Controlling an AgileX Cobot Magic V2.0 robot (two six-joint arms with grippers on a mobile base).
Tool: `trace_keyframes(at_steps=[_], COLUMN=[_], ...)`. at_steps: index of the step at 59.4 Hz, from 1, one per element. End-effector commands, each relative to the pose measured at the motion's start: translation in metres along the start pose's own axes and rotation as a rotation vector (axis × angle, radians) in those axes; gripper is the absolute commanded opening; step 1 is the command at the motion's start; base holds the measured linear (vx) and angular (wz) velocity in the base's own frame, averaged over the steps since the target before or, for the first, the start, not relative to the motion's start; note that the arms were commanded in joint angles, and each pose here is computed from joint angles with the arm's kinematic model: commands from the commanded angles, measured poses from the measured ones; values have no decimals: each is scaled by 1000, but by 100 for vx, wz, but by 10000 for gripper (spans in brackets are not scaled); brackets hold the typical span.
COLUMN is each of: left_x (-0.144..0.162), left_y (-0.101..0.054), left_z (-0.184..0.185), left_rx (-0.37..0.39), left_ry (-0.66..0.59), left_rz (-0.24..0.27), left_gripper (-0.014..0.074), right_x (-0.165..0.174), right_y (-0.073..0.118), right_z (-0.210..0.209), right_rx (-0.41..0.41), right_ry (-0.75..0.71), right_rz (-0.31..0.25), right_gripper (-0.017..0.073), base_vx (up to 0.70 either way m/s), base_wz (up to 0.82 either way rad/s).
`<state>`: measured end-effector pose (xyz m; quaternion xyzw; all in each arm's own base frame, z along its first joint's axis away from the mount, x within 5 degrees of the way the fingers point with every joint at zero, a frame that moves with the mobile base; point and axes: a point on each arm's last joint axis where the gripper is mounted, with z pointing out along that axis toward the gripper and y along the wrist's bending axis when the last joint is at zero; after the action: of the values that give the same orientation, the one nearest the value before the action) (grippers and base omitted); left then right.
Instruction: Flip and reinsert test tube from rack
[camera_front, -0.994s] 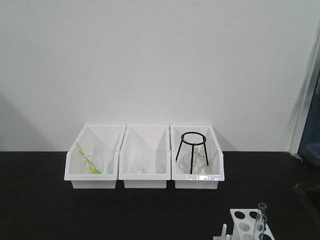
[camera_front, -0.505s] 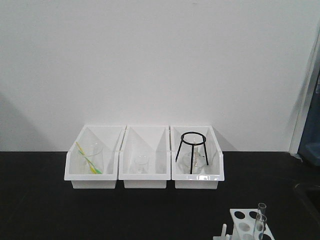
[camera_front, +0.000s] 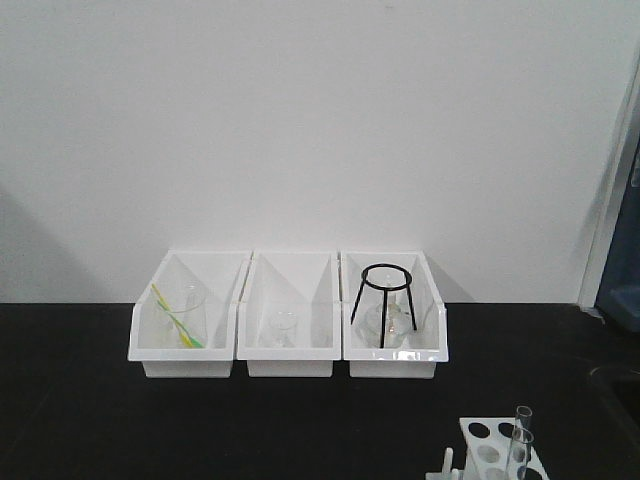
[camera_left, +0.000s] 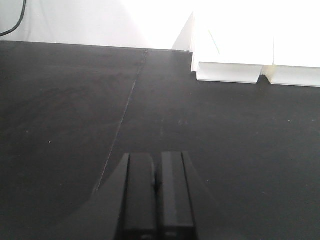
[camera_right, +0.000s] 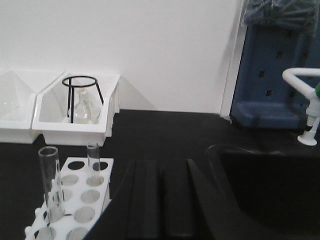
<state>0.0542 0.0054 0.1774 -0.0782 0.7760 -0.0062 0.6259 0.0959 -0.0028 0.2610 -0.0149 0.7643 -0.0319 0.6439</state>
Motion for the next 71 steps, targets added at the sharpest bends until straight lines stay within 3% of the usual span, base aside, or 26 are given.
trace_keyframes(at_steps=[1,22,48,62,71], left_x=[-8,-8,-8,-8,-8], left_y=[-2,-2,-2,-2,-2], left_z=[-1,-1,-1,-1,-1], left_rx=[23,23,23,23,23], left_ry=[-97,-97,-97,-97,-97], left_rz=[-2,-2,-2,-2,-2], left_gripper=[-6,-6,-6,-6,-6], right_x=[-16,-11,-16,-21,-16], right_y=[-1,-1,0,18,35], right_z=[6,17,19,33,54], right_rx=[4,-1,-8,-144,-240], right_ry=[-69,-3,-63,-122,-107], right_rz=[-6,-6,0,-25,-75], right_gripper=[146,379,474,494,494], base_vx=[0,0,0,0,0], base_wz=[0,0,0,0,0])
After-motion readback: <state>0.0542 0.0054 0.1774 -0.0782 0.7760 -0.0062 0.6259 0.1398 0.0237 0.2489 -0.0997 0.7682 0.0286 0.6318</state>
